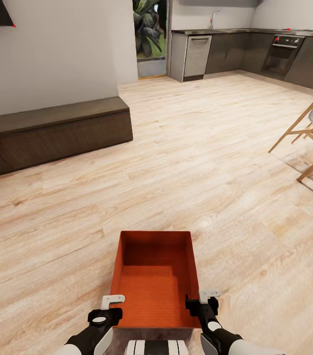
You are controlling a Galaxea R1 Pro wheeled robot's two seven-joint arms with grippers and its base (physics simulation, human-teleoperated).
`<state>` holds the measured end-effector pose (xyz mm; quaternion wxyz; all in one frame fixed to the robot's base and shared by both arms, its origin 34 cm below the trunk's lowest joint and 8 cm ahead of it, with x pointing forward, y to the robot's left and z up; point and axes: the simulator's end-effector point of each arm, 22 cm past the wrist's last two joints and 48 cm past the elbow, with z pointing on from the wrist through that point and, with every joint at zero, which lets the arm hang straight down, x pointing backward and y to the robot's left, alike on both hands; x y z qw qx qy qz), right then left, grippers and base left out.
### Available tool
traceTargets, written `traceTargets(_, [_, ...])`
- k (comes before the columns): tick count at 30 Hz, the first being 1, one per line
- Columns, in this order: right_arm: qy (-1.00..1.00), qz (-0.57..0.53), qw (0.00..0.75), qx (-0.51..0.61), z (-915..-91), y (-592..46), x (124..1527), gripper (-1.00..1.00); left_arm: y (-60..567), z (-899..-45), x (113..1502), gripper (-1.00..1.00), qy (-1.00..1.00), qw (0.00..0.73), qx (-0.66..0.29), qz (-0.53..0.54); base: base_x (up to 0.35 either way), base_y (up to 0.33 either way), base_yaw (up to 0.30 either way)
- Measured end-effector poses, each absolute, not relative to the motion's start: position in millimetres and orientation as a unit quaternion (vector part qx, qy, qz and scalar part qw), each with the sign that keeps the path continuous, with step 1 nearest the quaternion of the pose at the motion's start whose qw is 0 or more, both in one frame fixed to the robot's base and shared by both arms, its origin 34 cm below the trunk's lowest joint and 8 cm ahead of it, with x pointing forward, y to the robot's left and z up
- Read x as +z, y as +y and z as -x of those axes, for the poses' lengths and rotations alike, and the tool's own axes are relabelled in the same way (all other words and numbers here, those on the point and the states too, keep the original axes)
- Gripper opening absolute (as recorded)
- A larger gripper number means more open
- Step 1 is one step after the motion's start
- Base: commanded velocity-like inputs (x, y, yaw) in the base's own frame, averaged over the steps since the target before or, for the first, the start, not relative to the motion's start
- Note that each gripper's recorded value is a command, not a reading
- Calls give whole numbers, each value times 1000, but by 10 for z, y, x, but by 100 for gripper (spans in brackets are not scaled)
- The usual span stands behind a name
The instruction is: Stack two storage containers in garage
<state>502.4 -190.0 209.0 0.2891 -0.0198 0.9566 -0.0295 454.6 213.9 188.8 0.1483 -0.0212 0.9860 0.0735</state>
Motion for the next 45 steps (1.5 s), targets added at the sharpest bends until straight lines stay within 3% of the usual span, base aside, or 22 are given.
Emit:
traceTargets(42, [955,21,295,-29,-5016,-1901,1994,100,2131,-4512,1776,100,986,148,73,21,0,0,0])
traceTargets(43, [955,21,296,-29,-5019,-1901,1995,-100,2135,-4510,1775,-100,986,148,74,21,0,0,0])
traceTargets(45, [955,20,296,-29,-5021,-1899,1997,-100,2136,-4509,1774,-100,986,147,74,21,0,0,0])
